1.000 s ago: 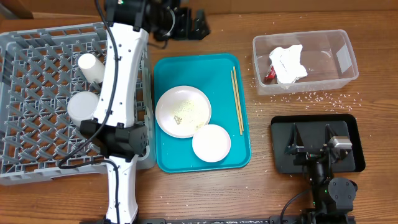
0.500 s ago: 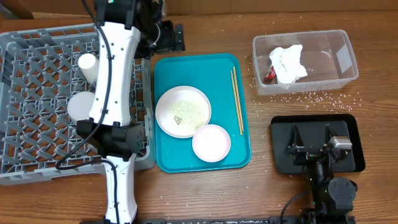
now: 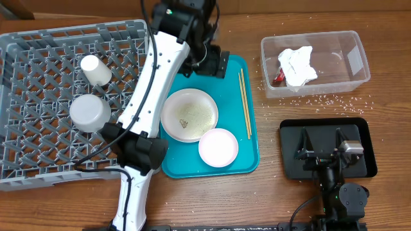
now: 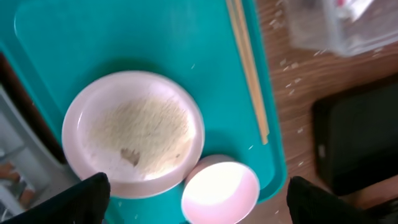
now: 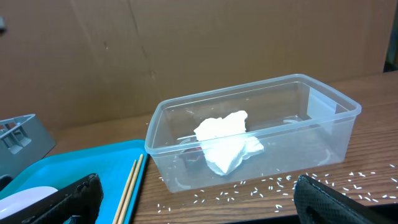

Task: Sort waste into correct bins and load items into the dishwasher
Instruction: 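Move the left gripper back toward the white plate on the tray, then reach the left gripper to the wooden chopsticks and grasp one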

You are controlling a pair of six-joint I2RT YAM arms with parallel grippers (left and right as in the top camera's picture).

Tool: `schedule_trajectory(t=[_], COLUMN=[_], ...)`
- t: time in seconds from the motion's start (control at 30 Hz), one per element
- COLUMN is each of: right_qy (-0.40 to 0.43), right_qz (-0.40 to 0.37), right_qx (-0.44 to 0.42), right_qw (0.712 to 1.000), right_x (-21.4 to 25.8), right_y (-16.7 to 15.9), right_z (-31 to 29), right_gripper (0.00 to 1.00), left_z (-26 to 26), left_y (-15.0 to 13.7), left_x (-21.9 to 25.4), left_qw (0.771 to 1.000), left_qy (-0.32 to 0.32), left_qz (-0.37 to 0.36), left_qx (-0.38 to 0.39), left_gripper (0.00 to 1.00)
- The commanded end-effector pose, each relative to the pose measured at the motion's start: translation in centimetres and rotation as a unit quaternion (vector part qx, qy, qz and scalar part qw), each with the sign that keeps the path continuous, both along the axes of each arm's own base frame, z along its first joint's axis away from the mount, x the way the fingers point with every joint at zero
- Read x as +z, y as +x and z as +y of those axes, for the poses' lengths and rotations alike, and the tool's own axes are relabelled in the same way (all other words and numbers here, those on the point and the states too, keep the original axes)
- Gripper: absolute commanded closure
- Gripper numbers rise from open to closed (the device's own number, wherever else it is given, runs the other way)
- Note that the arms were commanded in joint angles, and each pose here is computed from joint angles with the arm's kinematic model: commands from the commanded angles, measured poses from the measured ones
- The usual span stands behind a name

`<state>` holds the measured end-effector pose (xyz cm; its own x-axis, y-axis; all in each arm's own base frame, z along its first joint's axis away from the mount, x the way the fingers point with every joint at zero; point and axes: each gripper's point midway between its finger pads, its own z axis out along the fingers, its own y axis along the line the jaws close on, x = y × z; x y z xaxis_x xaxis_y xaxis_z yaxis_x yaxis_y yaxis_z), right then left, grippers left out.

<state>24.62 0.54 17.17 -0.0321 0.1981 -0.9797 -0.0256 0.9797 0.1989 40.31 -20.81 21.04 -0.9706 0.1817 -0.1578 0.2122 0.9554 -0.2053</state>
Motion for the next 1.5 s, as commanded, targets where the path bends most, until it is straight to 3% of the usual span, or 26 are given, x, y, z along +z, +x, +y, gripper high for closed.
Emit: schedule_trajectory(t=[0.0,0.07,0.17,0.27,0.43,0.6,0.87,1.13,1.47], right_qy=[-0.003,-0.003,-0.003,-0.003,-0.003,-0.003,-0.003,-0.003,-0.003], right_qz=[-0.001,-0.001,-0.001,-0.001,-0.001,-0.001,-0.001,-0.001,-0.001], right_qx=[-0.006,-0.006,-0.006,-0.006,-0.006,-0.006,-0.006,-0.006,-0.006], right_qw=[1.0,1.0,1.0,1.0,1.0,1.0,1.0,1.0,1.0], right_x=[-0.2,-0.2,-0.2,-0.2,-0.2,-0.2,-0.2,-0.2,-0.2], right_y=[0.0,0.0,0.0,0.0,0.0,0.0,0.0,0.0,0.0], right_z=[-0.2,-0.2,-0.2,-0.2,-0.2,-0.2,-0.2,-0.2,-0.2], right_gripper=[0.0,0.0,0.0,0.0,0.0,0.0,0.0,0.0,0.0], left_z=[3.0,3.6,3.1,1.2,-2.1,-4.4,-8.0,-9.8,-10.9], left_y=[-1.1,-1.1,0.0,1.7,4.6,6.4,8.6,8.8,7.9], left_x=[1.8,1.6,1.4,1.2,0.3,-2.9,-10.3,-15.3,-16.6], left_qw=[0.998,0.998,0.995,0.99,0.987,0.981,0.979,0.978,0.974], left_qy=[0.051,0.056,0.033,-0.013,-0.057,-0.069,-0.067,0.016,0.072], left_qz=[-0.027,-0.022,-0.022,-0.031,-0.07,-0.059,-0.041,-0.088,-0.127], left_qx=[0.003,0.03,0.094,0.136,0.13,0.171,0.186,0.186,0.173], left_gripper=[0.08,0.12,0.34,0.28,0.28,0.46,0.5,0.52,0.57])
